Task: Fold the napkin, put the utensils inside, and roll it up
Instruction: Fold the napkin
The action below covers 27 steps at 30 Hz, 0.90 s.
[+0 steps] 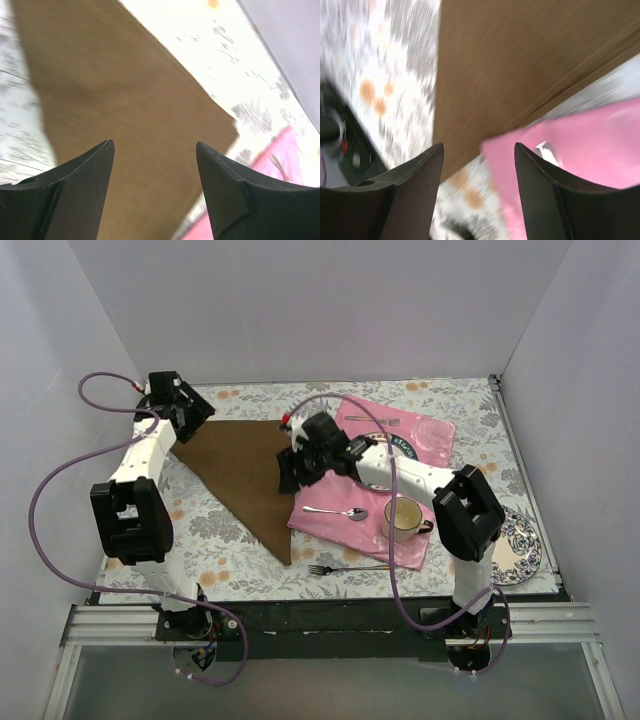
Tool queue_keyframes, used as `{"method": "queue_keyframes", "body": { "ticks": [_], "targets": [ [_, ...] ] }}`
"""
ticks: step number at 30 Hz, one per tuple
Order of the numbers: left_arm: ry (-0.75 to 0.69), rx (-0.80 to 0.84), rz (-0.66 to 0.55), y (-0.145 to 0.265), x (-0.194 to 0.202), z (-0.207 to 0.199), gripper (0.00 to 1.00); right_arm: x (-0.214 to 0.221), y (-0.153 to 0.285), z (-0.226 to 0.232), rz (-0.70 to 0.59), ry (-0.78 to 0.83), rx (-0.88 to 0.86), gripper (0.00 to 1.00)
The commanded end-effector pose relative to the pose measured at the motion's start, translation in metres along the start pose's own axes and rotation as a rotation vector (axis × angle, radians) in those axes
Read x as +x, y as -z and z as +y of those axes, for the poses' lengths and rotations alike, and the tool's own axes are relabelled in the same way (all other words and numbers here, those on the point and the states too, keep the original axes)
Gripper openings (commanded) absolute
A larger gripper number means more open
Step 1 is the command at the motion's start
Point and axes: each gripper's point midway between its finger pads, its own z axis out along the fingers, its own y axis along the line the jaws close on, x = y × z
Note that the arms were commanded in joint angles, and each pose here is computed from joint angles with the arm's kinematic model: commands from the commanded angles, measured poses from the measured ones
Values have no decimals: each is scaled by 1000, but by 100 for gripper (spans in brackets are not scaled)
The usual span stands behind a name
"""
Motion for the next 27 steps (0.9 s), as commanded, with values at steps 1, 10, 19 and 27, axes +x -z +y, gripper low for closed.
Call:
{"method": "queue_keyframes", "body": {
  "ticks": [1, 10, 19, 27],
  "targets": [
    [-65, 118, 74, 38, 47, -52, 67, -103, 11, -65, -224, -82, 194, 66],
    [-125, 354, 78, 94, 75, -64, 80, -198, -13, -145, -418, -153, 171, 50],
    [-151, 448, 127, 129, 96, -76, 87, -226, -46, -170, -557, -157, 68, 49],
    [-177, 453, 121, 136, 95, -77, 87, -223, -64, -191, -601, -204, 63, 48]
  ]
}}
